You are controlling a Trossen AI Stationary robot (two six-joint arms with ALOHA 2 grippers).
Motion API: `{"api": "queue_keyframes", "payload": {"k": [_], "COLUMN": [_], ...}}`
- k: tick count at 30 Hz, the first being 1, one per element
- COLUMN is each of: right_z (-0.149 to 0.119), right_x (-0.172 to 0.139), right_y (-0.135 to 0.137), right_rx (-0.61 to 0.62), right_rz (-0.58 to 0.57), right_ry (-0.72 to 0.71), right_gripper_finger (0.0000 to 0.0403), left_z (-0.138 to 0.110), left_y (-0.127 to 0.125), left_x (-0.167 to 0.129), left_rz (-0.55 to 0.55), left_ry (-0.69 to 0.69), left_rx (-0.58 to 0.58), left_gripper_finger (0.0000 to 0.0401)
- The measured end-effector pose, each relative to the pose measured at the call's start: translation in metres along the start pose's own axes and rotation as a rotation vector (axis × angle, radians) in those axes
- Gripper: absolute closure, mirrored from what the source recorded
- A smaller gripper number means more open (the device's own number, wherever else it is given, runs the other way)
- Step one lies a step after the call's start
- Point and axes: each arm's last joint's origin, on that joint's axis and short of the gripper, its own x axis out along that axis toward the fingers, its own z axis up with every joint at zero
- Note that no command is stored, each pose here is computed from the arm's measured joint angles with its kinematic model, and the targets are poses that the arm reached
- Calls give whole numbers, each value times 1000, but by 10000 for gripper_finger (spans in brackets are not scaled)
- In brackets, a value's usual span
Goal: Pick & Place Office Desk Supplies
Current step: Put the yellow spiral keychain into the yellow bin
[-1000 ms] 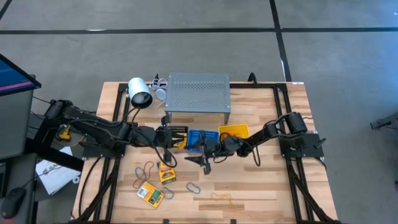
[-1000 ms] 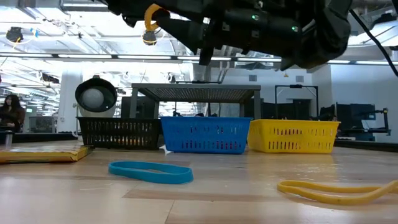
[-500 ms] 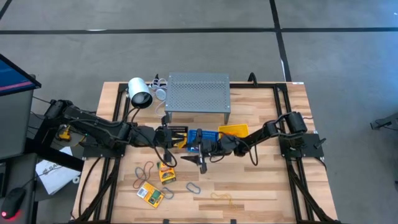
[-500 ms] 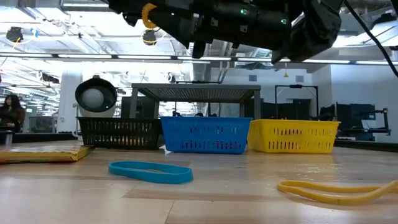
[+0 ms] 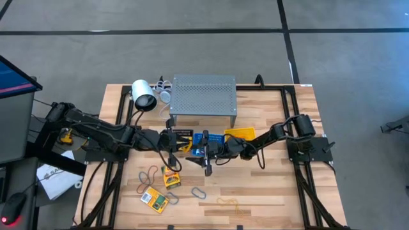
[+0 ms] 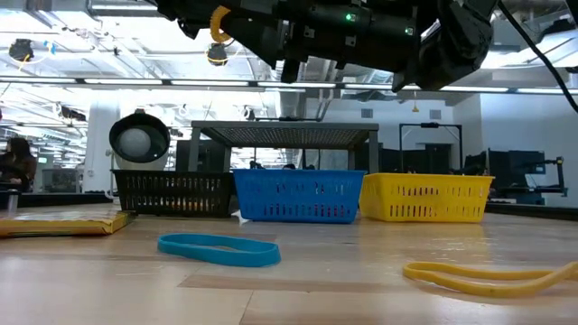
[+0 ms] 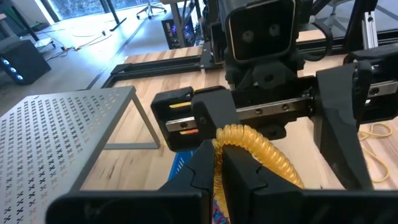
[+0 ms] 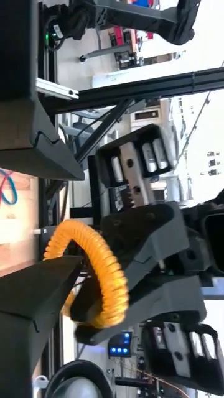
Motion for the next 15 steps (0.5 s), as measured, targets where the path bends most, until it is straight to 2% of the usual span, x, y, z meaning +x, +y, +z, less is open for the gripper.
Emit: {"api": "queue_keyframes", "payload": {"k": [10,15], "right_z": [3,3], "right_x": [0,-1], "right_y": [2,5], "right_rx": [-10,-5], "right_rz": [9,16], "right_ry": [-34,-33], "right_gripper_finger": [200,234], "left_z": [0,0], "left_y": [0,0], "left_x": [0,0], "left_rz": [7,13], "left_ry": [1,1], "left_rx": [0,0], "left_gripper_finger": [392,393]}}
